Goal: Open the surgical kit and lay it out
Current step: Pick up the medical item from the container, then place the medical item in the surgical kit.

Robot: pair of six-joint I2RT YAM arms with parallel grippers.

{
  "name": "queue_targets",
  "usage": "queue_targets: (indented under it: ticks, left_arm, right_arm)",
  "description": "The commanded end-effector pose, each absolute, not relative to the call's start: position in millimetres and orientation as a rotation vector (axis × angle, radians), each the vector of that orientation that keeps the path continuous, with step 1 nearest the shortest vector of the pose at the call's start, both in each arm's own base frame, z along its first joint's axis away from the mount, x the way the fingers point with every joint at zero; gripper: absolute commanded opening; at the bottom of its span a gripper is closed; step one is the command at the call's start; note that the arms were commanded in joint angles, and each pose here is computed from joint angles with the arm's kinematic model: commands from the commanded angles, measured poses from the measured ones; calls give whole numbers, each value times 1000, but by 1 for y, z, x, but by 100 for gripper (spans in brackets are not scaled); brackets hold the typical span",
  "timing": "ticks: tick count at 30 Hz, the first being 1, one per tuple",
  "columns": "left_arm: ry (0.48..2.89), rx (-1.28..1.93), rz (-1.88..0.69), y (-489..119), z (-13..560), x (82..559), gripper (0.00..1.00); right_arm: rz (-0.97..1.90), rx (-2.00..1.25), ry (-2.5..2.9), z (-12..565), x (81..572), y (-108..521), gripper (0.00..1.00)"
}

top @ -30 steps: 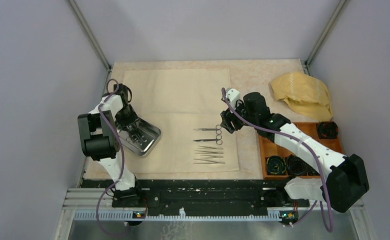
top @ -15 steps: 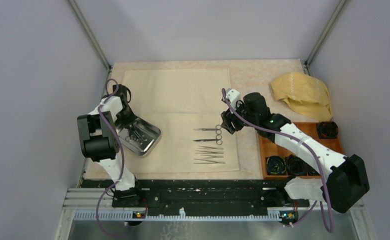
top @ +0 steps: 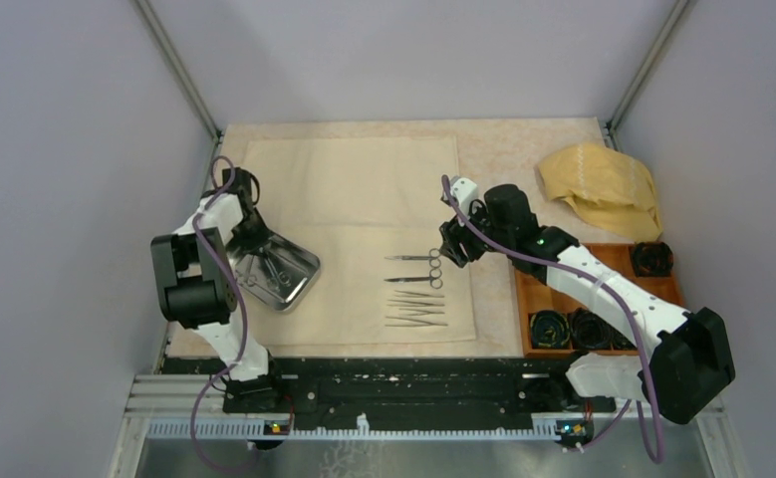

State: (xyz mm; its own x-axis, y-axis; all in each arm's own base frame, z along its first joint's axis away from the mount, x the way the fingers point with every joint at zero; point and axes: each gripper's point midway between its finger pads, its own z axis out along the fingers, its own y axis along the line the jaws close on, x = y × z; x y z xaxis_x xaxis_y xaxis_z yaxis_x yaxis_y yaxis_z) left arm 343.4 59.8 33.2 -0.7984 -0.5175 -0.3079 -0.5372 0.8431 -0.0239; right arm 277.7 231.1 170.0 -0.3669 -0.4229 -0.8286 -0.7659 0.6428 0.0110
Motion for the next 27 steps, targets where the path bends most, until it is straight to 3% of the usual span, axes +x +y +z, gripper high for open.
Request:
queue_targets:
  ticks: [1,10,14,20,27]
  left_arm:
    - [2620,-742,2,52,79,347,0]
    - [2442,-669,-260,19,153,341,0]
    - [2350,-555,-575,-28,186,345,0]
    - [2118,-203,-1106,-123,249,341,0]
    - [1873,267,-1417,-215,326,306,0]
  right_arm:
    - [552,-871,1938,201,282,236,56]
    - [638,-798,1928,212,283,246,58]
    - [725,-730,1952,216,283,257,58]
    - [1001,-784,1896,238,269,292,56]
    - [1360,-735,1719,298,254,327,55]
